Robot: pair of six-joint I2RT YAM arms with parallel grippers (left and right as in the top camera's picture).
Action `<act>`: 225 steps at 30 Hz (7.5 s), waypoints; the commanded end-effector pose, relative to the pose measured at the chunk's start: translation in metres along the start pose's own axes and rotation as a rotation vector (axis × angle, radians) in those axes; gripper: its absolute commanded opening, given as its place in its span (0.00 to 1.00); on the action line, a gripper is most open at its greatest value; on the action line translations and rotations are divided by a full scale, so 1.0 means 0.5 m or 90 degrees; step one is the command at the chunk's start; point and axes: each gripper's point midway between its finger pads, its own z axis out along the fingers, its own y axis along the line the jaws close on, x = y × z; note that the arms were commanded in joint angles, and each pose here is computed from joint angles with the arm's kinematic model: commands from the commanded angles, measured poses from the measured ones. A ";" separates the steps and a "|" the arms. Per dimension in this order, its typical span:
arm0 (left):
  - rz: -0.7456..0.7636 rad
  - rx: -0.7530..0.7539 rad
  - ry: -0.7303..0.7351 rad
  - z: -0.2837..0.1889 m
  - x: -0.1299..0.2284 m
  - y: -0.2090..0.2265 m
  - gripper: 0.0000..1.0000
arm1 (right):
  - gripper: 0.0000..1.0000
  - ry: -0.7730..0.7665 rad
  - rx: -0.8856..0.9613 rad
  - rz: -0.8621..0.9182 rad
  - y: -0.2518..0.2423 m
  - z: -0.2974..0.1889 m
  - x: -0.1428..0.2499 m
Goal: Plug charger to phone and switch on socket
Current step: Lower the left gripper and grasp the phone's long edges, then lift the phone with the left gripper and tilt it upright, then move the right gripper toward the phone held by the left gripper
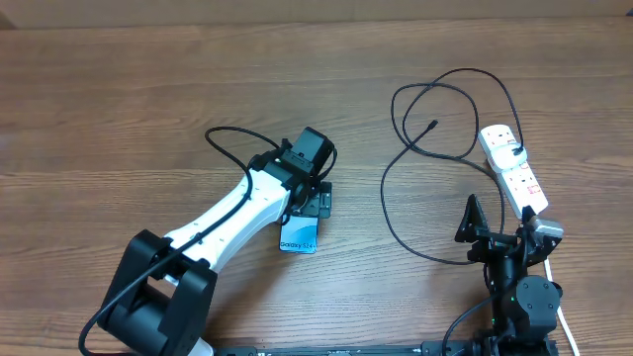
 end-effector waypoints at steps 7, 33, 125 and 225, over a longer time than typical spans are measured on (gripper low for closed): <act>0.023 -0.006 0.027 0.039 0.006 -0.013 1.00 | 1.00 -0.003 -0.006 -0.001 0.004 0.000 0.000; 0.040 -0.012 0.079 0.085 0.040 -0.012 1.00 | 1.00 -0.003 -0.006 -0.001 0.004 0.000 0.000; 0.138 0.986 0.164 -0.270 -0.058 -0.248 0.55 | 1.00 -0.003 -0.006 -0.001 0.004 0.000 0.000; -0.142 0.949 0.460 -0.306 -0.089 -0.248 0.46 | 0.99 0.279 -0.199 0.149 0.188 -0.156 -0.215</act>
